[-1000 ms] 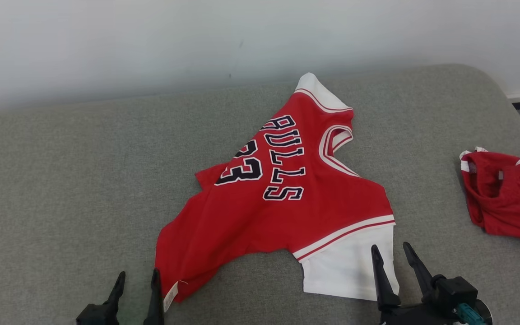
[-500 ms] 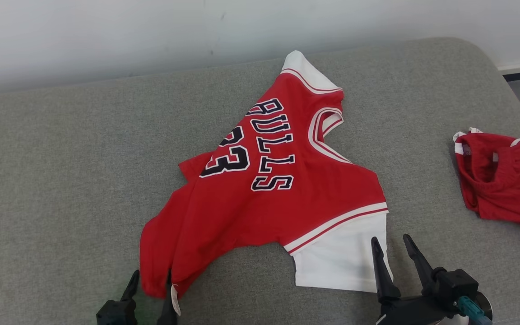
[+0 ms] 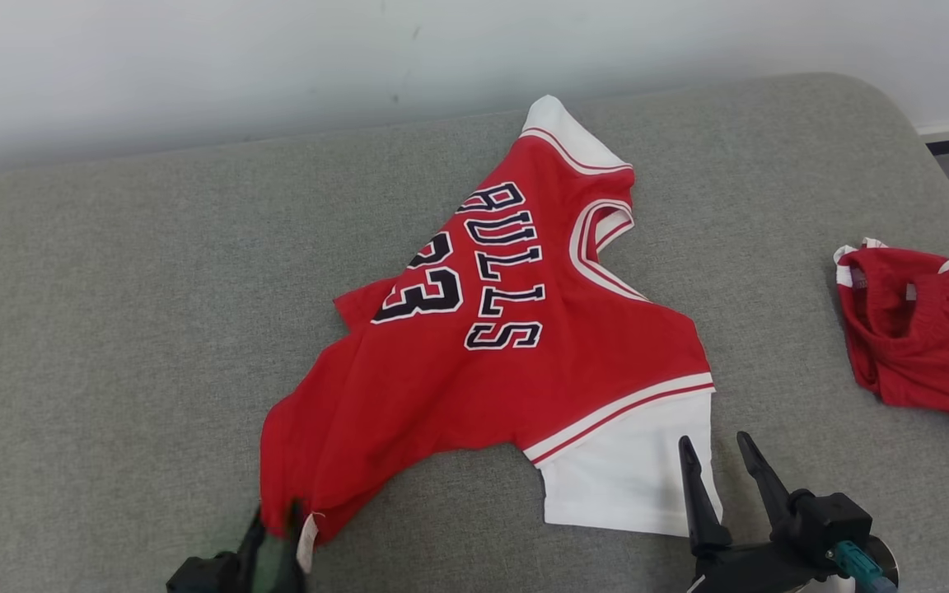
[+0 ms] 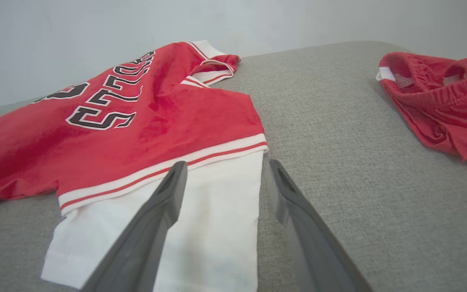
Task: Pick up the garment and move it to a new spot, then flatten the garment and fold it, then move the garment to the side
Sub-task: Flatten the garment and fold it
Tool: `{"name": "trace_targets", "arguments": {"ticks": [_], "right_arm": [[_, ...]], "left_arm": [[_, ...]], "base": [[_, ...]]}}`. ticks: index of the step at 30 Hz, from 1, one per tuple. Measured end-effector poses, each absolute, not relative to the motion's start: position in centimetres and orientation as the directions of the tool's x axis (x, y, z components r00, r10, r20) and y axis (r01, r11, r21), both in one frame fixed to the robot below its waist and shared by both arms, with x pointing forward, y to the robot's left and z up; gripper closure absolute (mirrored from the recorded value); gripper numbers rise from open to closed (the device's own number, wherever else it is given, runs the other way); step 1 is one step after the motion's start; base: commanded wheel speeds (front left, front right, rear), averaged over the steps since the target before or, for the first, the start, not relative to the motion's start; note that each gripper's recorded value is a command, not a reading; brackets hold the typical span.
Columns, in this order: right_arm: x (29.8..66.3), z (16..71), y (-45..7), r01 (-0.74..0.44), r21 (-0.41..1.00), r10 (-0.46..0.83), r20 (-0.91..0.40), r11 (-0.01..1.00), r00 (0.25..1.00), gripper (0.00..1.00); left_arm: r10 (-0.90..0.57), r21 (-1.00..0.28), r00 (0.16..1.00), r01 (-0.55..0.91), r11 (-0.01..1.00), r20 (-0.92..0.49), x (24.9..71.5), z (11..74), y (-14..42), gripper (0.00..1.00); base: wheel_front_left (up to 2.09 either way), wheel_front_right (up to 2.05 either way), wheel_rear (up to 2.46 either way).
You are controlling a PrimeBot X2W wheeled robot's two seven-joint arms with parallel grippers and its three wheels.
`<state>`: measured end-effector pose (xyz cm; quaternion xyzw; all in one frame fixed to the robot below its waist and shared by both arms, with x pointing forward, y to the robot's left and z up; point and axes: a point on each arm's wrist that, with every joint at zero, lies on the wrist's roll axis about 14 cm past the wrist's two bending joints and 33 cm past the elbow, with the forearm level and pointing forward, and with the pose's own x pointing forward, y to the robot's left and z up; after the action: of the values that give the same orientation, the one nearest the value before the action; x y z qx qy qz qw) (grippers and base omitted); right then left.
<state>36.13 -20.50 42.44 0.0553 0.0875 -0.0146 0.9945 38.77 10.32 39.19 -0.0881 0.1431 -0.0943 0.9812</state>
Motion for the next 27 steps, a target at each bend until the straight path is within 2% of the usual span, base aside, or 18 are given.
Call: {"name": "trace_targets", "arguments": {"ticks": [4,11,15,27], "right_arm": [[36.0,42.4,-20.6,0.045,0.11,-0.025,-0.178,0.993,0.984,0.0],[35.3,42.4,-21.0,0.058,0.115,-0.037,-0.177,0.992,0.984,0.0],[35.3,42.8,-20.4,0.041,0.124,-0.02,-0.165,0.991,0.986,0.0],[35.3,42.2,-19.8,0.031,0.139,-0.005,-0.185,0.99,0.983,0.0]], "left_arm": [[-0.191,-0.206,0.954,0.143,0.968,-0.232,39.1,40.2,10.9,1.0],[-0.032,-0.176,0.998,0.02,0.984,-0.061,40.6,45.7,15.9,1.0],[0.014,-0.162,0.999,-0.022,0.987,-0.046,40.0,46.3,17.9,1.0],[0.03,-0.177,0.979,-0.067,0.982,-0.201,38.5,41.5,18.7,1.0]], "base": [[0.0,0.0,0.0],[0.0,0.0,0.0],[0.0,0.0,0.0],[0.0,0.0,0.0]]}}
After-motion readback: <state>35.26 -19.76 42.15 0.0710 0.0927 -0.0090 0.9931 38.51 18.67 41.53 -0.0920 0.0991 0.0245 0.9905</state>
